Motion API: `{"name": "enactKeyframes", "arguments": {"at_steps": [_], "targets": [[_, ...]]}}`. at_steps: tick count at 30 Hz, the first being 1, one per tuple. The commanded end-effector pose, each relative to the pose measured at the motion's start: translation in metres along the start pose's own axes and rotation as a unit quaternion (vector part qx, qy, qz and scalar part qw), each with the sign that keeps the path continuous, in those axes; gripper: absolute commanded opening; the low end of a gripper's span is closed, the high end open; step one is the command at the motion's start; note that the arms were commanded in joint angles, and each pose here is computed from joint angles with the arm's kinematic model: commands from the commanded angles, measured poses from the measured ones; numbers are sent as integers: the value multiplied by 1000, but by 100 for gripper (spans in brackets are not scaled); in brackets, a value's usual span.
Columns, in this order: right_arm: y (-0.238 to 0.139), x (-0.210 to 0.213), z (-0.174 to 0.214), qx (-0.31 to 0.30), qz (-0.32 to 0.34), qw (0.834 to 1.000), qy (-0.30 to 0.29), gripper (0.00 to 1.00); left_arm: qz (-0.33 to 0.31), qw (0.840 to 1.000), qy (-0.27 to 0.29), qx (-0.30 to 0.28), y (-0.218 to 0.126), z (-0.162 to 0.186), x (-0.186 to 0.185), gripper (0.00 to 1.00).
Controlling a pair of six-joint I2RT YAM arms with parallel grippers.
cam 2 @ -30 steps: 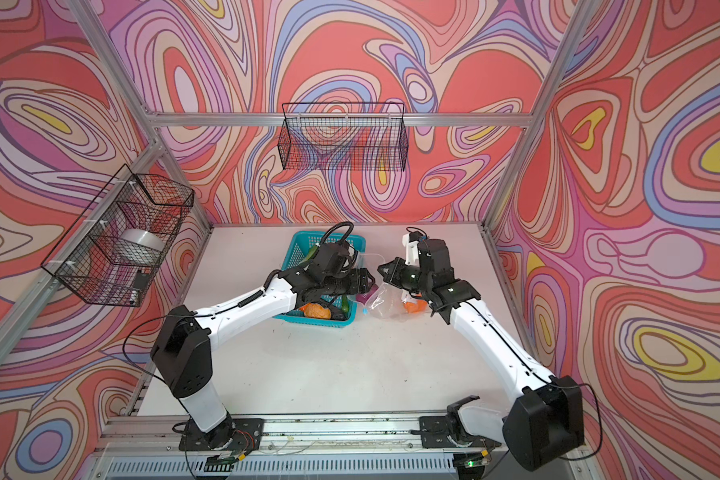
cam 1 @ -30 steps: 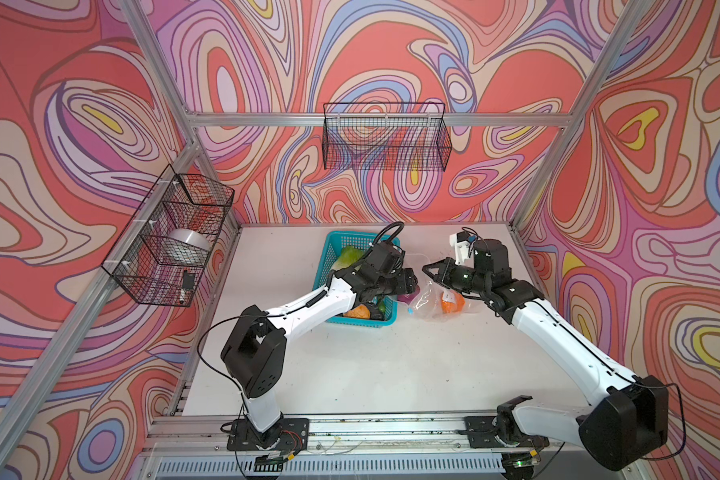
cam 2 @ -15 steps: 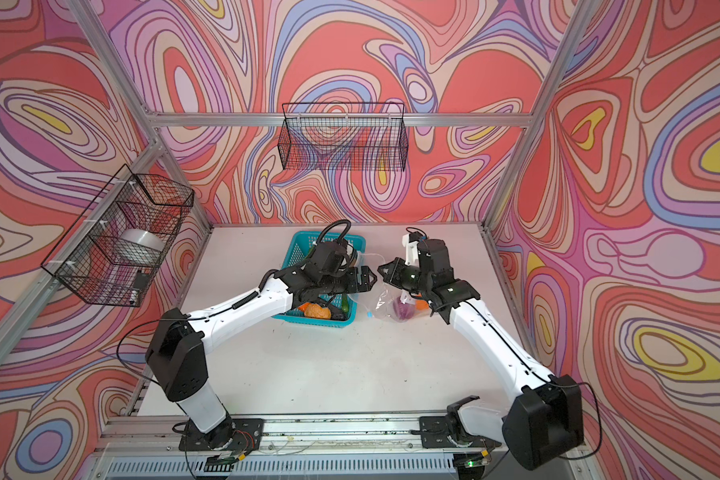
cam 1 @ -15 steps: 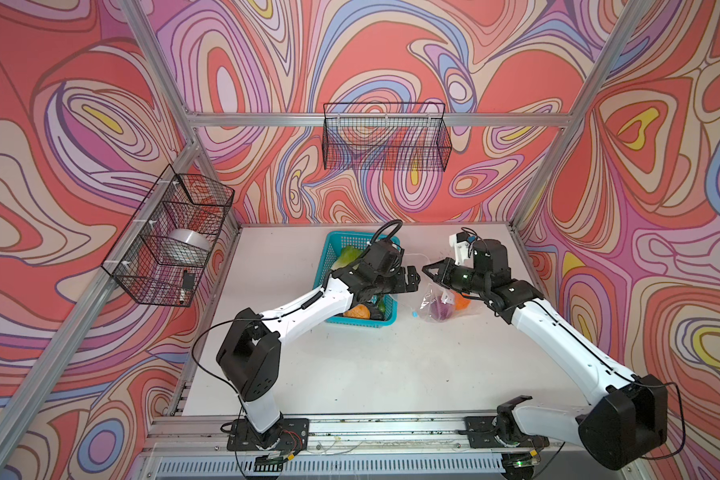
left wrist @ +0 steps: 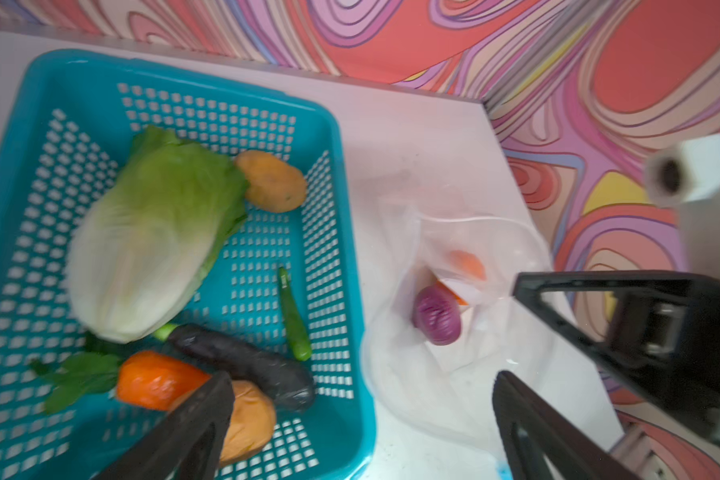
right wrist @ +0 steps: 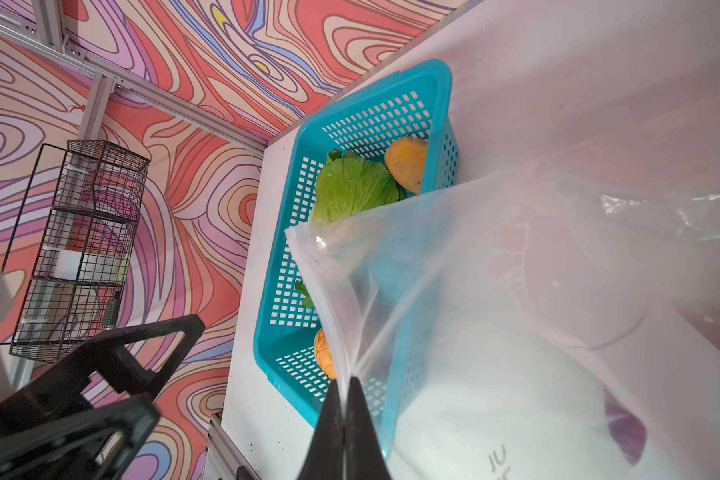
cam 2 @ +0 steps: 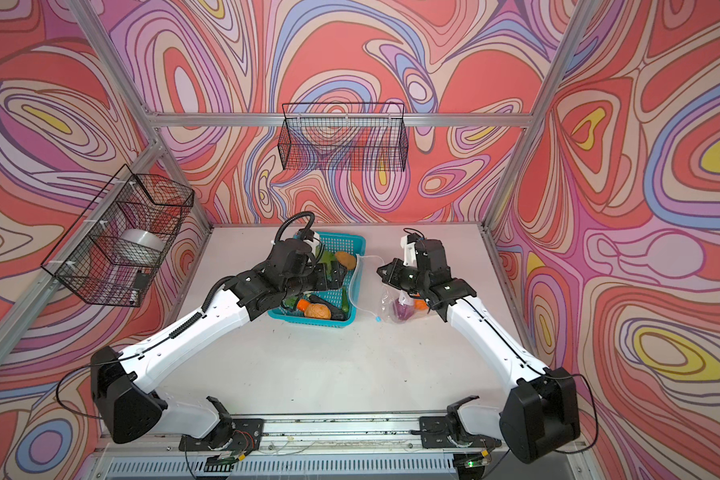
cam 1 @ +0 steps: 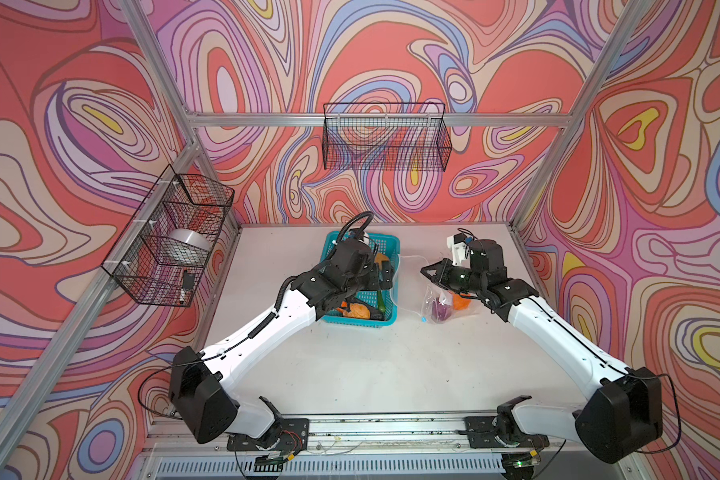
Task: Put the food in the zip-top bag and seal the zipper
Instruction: 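Move the left gripper back over the basket above the brown bread roll, then lower the left gripper and grasp the brown bread roll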
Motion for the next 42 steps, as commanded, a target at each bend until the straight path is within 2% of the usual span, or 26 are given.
{"name": "enactKeyframes", "arguments": {"at_steps": [1,10,24,32,42], "targets": [[2,1,-4,-9,-3,1000,-5,0,-70,995,11,71,0,45,42,100],[4,1,-4,-6,-2,1000,2,0,-108,982,13,152,17,101,69,100],[-3,0,-4,-15,4,1000,-1,0,-76,966,23,248,70,135,57,100],[-3,-1,-4,-16,4,1000,-2,0,-69,960,21,269,85,145,55,98],[-4,-1,-4,-18,5,1000,-2,0,-63,960,23,271,92,148,54,86]]}}
Point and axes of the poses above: each gripper's point midway between its finger pads, its own y axis out along the fingers, its own x axis along the line the jaws close on, z = x × y, the point moved 1 cm from there along -y, back along the fingers, and after that the axes turned 13 degrees about y, right-handed, at the moved point
